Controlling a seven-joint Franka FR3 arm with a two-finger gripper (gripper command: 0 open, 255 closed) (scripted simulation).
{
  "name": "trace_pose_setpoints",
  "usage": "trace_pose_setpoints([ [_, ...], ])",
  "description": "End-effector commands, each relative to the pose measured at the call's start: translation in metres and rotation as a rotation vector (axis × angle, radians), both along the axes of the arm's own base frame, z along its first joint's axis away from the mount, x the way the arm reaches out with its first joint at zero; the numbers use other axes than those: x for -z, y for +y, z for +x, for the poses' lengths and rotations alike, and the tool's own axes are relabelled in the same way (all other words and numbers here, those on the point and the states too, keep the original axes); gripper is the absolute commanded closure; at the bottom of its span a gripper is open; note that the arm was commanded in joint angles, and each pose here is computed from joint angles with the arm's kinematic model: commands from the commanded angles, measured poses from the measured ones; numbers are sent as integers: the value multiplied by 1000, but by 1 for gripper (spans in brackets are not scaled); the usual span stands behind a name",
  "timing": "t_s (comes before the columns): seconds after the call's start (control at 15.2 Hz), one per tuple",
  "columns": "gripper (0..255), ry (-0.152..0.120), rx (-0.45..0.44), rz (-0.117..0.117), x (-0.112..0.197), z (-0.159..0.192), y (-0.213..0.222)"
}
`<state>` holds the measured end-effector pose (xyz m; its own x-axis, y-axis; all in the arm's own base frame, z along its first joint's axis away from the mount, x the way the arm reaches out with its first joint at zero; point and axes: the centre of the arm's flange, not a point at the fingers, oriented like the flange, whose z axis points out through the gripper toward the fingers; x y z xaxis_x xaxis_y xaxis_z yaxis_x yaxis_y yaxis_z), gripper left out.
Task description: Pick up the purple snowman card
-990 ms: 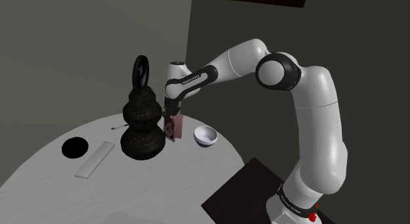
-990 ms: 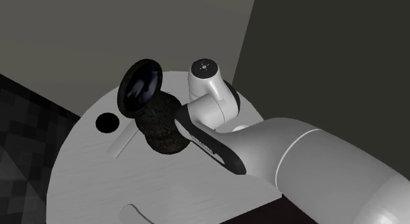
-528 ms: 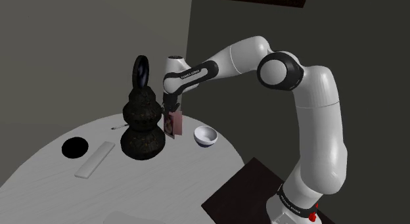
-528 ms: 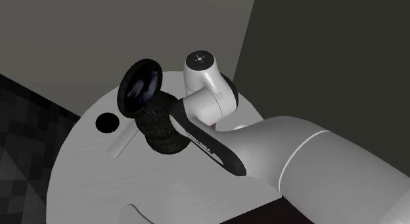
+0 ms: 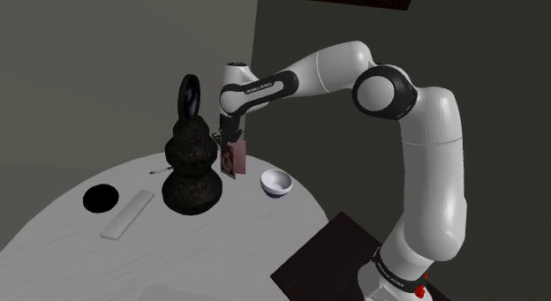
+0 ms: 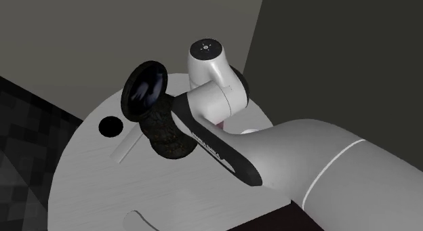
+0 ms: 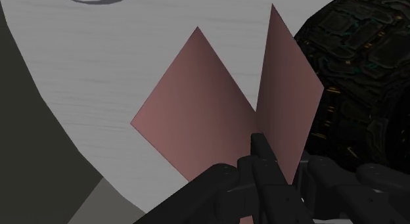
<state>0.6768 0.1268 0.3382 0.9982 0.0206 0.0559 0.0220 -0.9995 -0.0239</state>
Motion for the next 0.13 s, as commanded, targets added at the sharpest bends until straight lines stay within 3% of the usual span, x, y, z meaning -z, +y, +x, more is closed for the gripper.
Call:
trace_pose_setpoints([
  [0.0,255,0,0,0,-7,1,0],
  [0.07,255,0,0,0,-7,1,0],
])
